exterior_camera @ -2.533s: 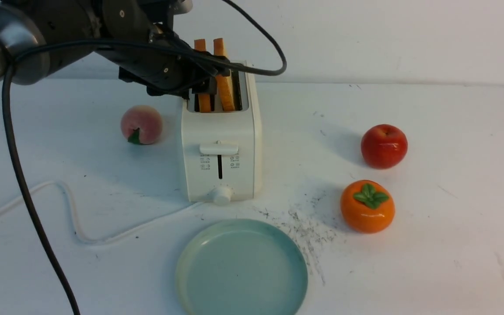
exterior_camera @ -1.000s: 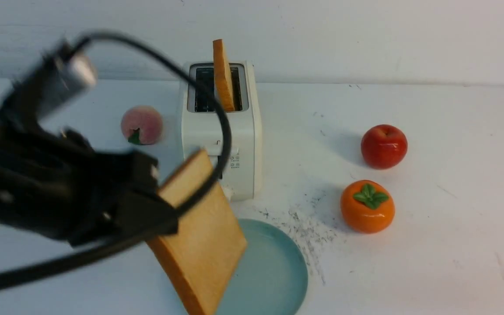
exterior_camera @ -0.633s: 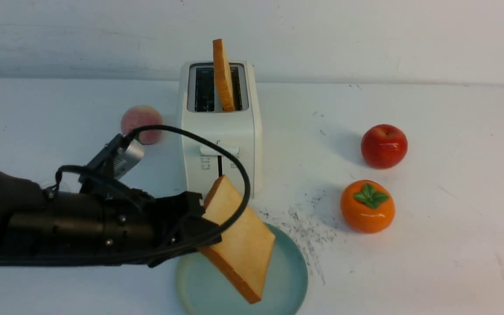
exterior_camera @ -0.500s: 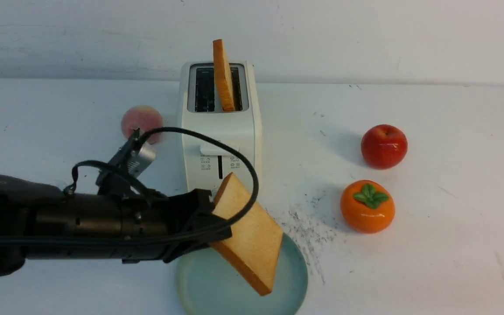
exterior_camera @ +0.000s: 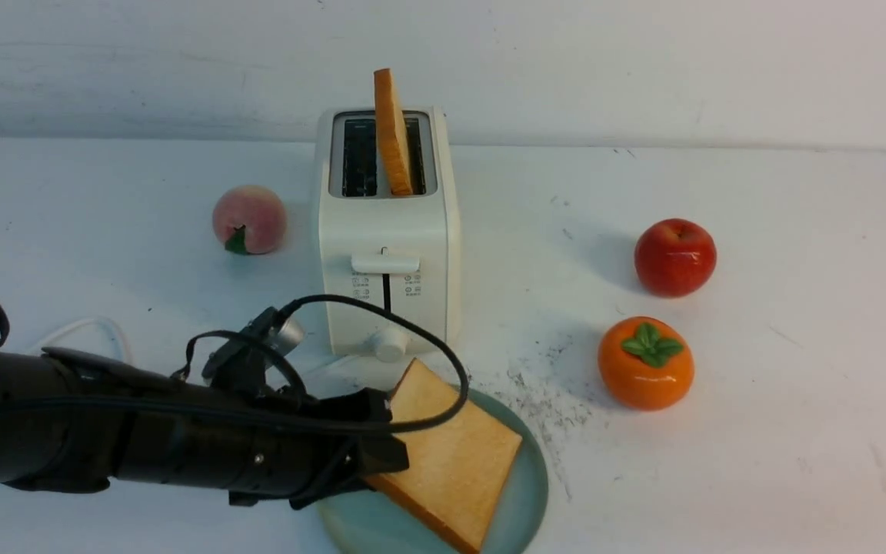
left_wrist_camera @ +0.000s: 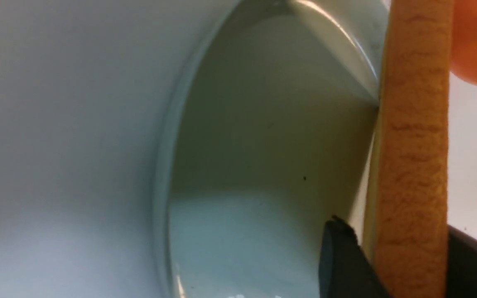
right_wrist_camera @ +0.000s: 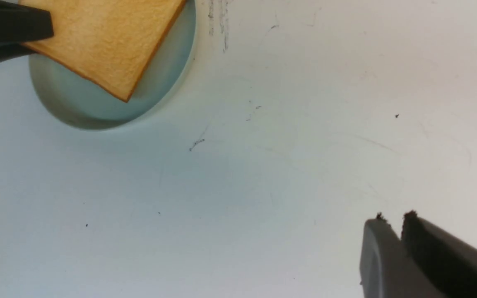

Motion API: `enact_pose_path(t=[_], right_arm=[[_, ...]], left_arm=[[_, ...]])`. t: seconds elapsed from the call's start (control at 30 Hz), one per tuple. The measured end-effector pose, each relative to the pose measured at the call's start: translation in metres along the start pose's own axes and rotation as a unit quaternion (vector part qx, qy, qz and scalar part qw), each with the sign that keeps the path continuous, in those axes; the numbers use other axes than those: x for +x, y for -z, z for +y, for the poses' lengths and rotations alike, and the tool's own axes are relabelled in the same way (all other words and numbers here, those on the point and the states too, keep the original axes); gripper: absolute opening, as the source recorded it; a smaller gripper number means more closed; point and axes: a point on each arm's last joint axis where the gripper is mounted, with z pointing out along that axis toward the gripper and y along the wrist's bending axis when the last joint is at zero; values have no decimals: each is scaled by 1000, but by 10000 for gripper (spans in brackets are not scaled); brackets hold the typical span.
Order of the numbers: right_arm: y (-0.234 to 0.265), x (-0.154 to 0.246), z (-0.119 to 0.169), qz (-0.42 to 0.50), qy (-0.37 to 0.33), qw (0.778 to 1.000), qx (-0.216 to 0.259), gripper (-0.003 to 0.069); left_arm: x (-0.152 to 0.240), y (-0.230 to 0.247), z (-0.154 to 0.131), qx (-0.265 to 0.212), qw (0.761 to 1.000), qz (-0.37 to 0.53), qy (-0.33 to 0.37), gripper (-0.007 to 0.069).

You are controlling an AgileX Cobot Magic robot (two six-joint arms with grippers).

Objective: Take toasted bread from bread machine on white table place on plate.
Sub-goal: 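Place the slice of bread on the plate with the left gripper, then grasp the toast slice in the toaster and pull it up out of the slot with the right gripper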

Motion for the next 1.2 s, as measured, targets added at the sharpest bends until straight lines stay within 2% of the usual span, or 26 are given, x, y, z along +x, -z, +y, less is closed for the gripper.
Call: enact_pose_path(t=[0.03,0.07,0.1,0.13,0.23,0.37,0.53,0.67,0.8,0.83,0.9,0.93,1.03,1.1,1.2], right_arm=[[0,0,0,0,0,1000,0,78],[0,1,0,7,0,1000,-1,80],[0,1,0,8,0,1000,-1,80],[0,3,0,17,0,1000,-3,83],[0,6,1,30,0,1000,-5,85],[0,7,1,37,0,999,-6,88],[0,6,1,35,3,999,-6,93],[0,5,3,27,27,999,-18,95],[0,-3,15,-1,56,995,-82,96],[0,-8,19,-6,59,993,-106,95],[0,-20,27,-8,63,987,-146,76],[0,-25,29,-7,62,986,-157,70],[-1,-53,36,-5,87,978,-188,12],[-2,-74,43,-7,111,975,-194,1],[0,-103,65,-4,158,966,-202,1]], left_arm=[[0,0,0,-2,1000,-1,-1,301],[-2,0,3,-19,1000,-10,-13,358],[-2,0,3,-21,1000,-11,-14,365],[-4,1,6,-37,999,-19,-26,414],[-6,4,7,-52,997,-29,-52,479],[-9,15,-2,-51,993,-38,-103,504],[-13,43,-24,-29,985,-77,-152,491],[-12,68,-38,-17,977,-109,-183,446],[-6,98,-52,9,984,-139,-114,288],[-4,103,-54,17,987,-135,-81,230],[4,108,-58,18,993,-96,-58,132],[4,110,-59,14,994,-88,-57,113],[10,121,-66,-27,997,-11,-72,-6],[6,133,-71,-73,993,14,-87,-14],[-7,153,-78,-145,984,-9,-106,-14]])
